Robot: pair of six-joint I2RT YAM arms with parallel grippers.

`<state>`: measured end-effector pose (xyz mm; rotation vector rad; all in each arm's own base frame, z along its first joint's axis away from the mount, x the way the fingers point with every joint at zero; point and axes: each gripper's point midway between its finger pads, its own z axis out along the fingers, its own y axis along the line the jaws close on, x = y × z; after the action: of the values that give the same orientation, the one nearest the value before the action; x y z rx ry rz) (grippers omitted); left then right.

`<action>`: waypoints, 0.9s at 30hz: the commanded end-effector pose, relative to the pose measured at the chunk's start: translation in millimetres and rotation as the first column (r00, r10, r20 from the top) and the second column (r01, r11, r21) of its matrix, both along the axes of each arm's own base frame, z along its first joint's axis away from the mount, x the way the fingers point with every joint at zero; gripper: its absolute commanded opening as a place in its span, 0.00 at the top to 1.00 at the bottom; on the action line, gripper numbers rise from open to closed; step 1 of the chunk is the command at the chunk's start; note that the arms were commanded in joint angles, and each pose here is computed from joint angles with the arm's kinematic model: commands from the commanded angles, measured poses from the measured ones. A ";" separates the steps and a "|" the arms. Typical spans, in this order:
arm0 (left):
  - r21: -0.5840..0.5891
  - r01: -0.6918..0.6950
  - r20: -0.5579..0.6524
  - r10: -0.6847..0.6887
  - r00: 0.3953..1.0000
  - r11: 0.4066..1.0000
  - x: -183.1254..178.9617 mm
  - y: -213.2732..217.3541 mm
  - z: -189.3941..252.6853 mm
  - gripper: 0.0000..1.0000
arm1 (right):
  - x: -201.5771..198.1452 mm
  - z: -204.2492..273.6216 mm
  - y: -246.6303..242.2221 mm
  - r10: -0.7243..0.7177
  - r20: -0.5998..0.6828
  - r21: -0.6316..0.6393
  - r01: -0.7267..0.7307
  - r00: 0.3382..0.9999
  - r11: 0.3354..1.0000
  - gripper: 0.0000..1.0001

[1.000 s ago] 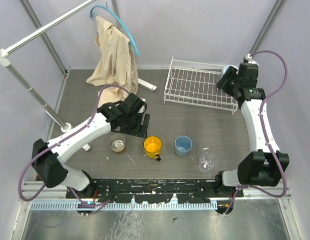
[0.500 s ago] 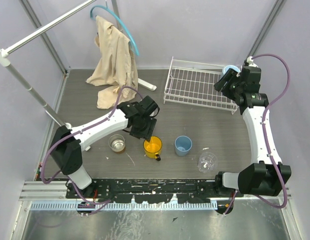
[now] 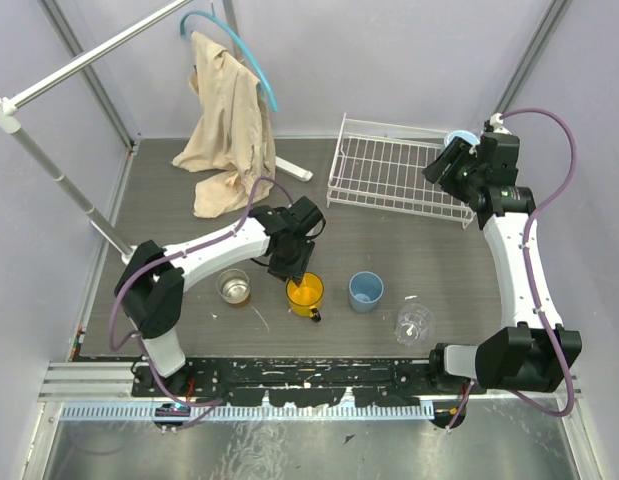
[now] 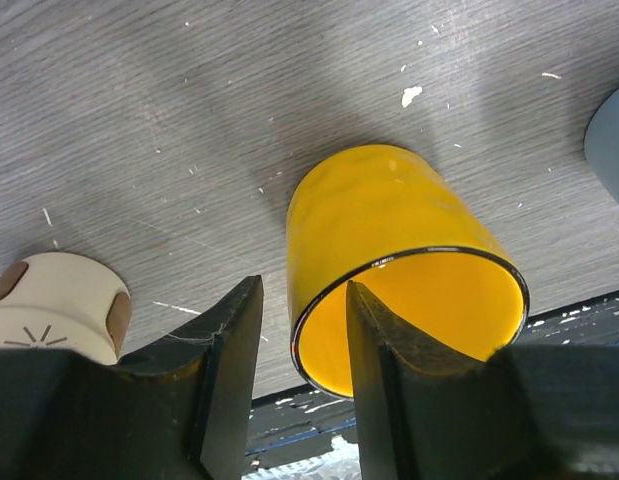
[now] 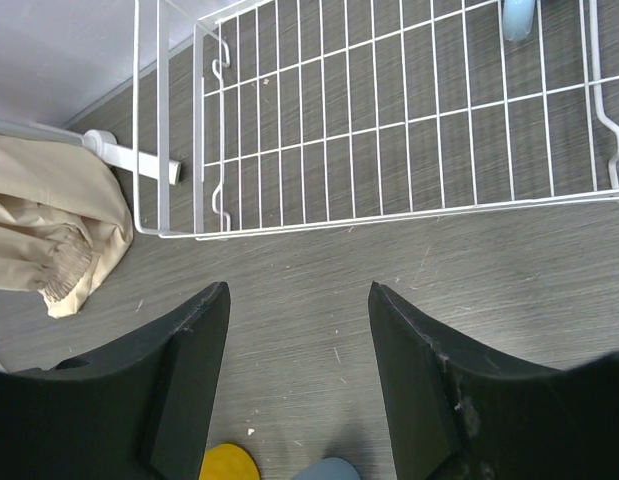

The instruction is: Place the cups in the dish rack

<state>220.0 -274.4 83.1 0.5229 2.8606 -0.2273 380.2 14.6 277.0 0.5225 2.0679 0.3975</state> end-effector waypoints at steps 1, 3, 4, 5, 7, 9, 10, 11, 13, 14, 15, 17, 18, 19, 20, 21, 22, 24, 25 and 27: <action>-0.008 0.012 0.003 -0.012 1.000 1.000 3.9 -7.1 -8.5 0.54 | -3.0 28.9 8.1 0.023 0.082 0.008 -0.024 0.996 1.000 0.37; -0.008 0.011 0.002 -0.011 1.000 1.000 4.0 -7.6 -12.5 0.56 | -2.8 27.9 8.9 0.026 0.080 0.006 -0.027 0.996 1.000 0.37; -0.009 0.011 0.002 -0.011 1.000 1.000 4.1 -8.2 -14.2 0.57 | -2.6 27.9 9.3 0.028 0.080 0.007 -0.029 0.996 1.000 0.37; -0.006 0.009 0.001 -0.009 1.000 1.000 4.0 -7.5 -16.0 0.58 | -2.4 28.7 10.3 0.030 0.081 0.007 -0.031 0.996 0.999 0.37; 0.000 0.008 -0.002 -0.008 1.000 1.000 3.9 -7.0 -19.7 0.61 | -1.4 30.2 11.2 0.033 0.084 0.005 -0.034 0.996 0.999 0.37; 0.006 0.008 -0.007 -0.008 1.000 1.000 3.7 -6.2 -23.4 0.65 | -0.2 31.4 12.5 0.038 0.086 0.005 -0.038 0.996 0.999 0.37; 0.008 0.008 -0.009 -0.008 1.000 1.000 3.5 -6.3 -24.6 0.68 | 0.1 32.7 13.1 0.039 0.089 0.004 -0.039 0.995 0.999 0.37; 0.010 0.007 -0.012 -0.007 1.000 1.000 3.0 -6.0 -25.7 0.71 | 0.6 33.0 13.7 0.041 0.089 0.003 -0.041 0.995 0.999 0.37; 0.013 0.006 -0.019 -0.006 1.000 1.000 1.7 -5.1 -27.5 0.78 | 1.3 34.0 14.6 0.044 0.090 0.002 -0.045 0.995 0.999 0.37; 0.014 0.006 -0.023 -0.005 1.000 1.000 1.1 -5.1 -28.6 0.81 | 1.8 34.7 15.0 0.046 0.092 0.001 -0.046 0.995 0.999 0.37; 0.000 0.008 -0.015 -0.008 1.000 1.000 3.1 -8.7 -29.0 0.87 | 2.1 34.5 15.4 0.047 0.091 0.001 -0.047 0.995 0.999 0.37; -0.008 0.009 -0.014 -0.010 1.000 1.000 3.4 -10.0 -30.2 0.99 | 2.3 34.0 15.8 0.048 0.090 0.001 -0.049 0.995 0.999 0.37; -0.012 0.012 -0.015 -0.013 1.000 1.000 2.9 -10.6 -30.4 1.00 | 2.6 33.8 16.7 0.051 0.090 0.003 -0.052 0.995 0.999 0.37; -0.019 0.015 -0.011 -0.016 1.000 1.000 3.0 -11.6 -28.7 1.00 | 3.0 34.1 17.8 0.057 0.091 0.005 -0.057 0.994 0.998 0.37; -0.024 0.017 -0.005 -0.018 1.000 1.000 3.9 -11.9 -27.1 1.00 | 3.4 34.9 18.5 0.060 0.093 0.008 -0.061 0.994 0.998 0.37; -0.031 0.023 0.002 -0.023 1.000 0.999 4.3 -12.7 -24.2 1.00 | 4.1 35.4 19.6 0.065 0.095 0.010 -0.066 0.993 0.998 0.37; -0.042 0.028 0.015 -0.028 0.999 0.999 5.7 -13.6 -18.8 1.00 | 4.5 35.7 21.4 0.073 0.096 0.013 -0.074 0.993 0.997 0.37; -0.059 0.039 0.051 -0.036 0.998 0.998 10.5 -15.0 -5.2 1.00 | 6.1 38.8 26.1 0.097 0.105 0.025 -0.100 0.990 0.995 0.37; -0.067 0.042 0.066 -0.038 0.997 0.997 13.0 -15.0 3.5 1.00 | 7.2 39.8 30.0 0.117 0.110 0.035 -0.122 0.987 0.992 0.37; -0.101 0.044 0.108 -0.033 0.994 0.994 20.9 -15.6 25.8 1.00 | 9.2 45.2 38.1 0.150 0.131 0.059 -0.159 0.980 0.986 0.37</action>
<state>225.6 -282.6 70.1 0.5510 2.8417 -0.2520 380.4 34.9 282.9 0.4608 2.0780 0.4688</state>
